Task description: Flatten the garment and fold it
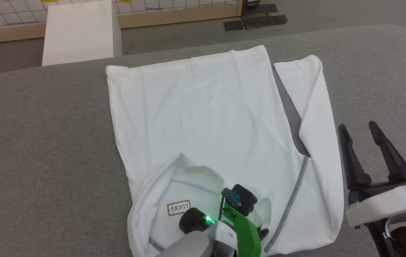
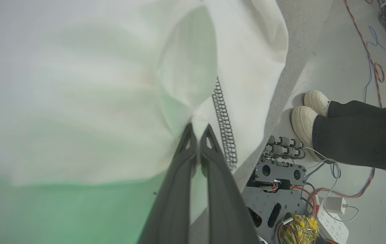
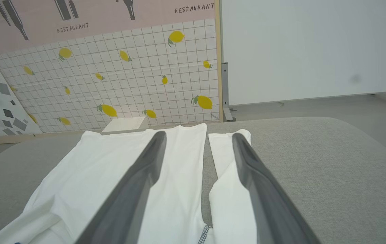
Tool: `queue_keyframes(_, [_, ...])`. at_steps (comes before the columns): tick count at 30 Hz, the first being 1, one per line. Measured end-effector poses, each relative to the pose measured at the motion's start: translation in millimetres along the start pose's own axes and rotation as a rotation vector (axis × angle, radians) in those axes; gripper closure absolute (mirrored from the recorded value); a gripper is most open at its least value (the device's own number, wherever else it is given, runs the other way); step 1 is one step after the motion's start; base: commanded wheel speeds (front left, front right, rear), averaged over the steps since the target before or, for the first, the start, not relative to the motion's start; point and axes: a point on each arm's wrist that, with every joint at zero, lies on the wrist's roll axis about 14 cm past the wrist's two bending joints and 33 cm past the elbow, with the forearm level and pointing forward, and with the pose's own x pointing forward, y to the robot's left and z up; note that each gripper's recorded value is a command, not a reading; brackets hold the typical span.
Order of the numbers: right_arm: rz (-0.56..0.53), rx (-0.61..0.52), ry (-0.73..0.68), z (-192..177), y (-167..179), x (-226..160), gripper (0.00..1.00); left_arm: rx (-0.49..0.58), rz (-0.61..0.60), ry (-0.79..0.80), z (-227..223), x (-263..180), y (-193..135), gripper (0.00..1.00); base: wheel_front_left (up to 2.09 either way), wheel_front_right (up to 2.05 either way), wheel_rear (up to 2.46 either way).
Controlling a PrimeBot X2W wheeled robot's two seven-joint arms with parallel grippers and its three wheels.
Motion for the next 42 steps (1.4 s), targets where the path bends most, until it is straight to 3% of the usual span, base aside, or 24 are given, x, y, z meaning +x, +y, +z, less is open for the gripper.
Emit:
queue_keyframes(1, [0.005,0.001,0.004,-0.7,1.4,0.8,0.0,-0.014,-0.003,-0.023,4.3,-1.0,-0.1,0.0,0.0,0.0,0.0])
queue_keyframes(10, [0.036,-0.001,0.013,-2.8,9.0,8.0,0.0,-0.135,0.042,-0.574,119.7,-53.5,20.8,0.0,0.0,0.0,0.0])
queue_keyframes(15, [0.051,-0.004,0.028,-7.5,11.5,13.7,0.0,-0.144,0.238,-0.885,160.3,-119.9,76.6,0.0,0.0,0.0,0.0])
queue_keyframes(18, [0.053,-0.007,0.05,-14.7,9.4,19.2,0.0,-0.098,0.427,-1.006,162.3,-163.8,119.7,0.0,0.0,0.0,0.0])
queue_keyframes(22, [0.044,-0.015,0.075,-22.9,1.7,33.5,0.0,-0.026,0.636,-1.034,147.7,-203.4,164.7,0.0,0.0,0.0,0.0])
queue_keyframes(29, [-0.013,-0.026,0.158,-43.0,-25.6,75.0,0.0,0.063,0.875,-1.009,126.1,-244.7,212.1,0.0,0.0,0.0,0.0])
queue_keyframes(42, [-0.191,0.037,0.462,-99.4,-92.4,175.7,0.0,0.045,0.941,-0.975,100.3,-234.6,248.5,0.0,0.0,0.0,0.0])
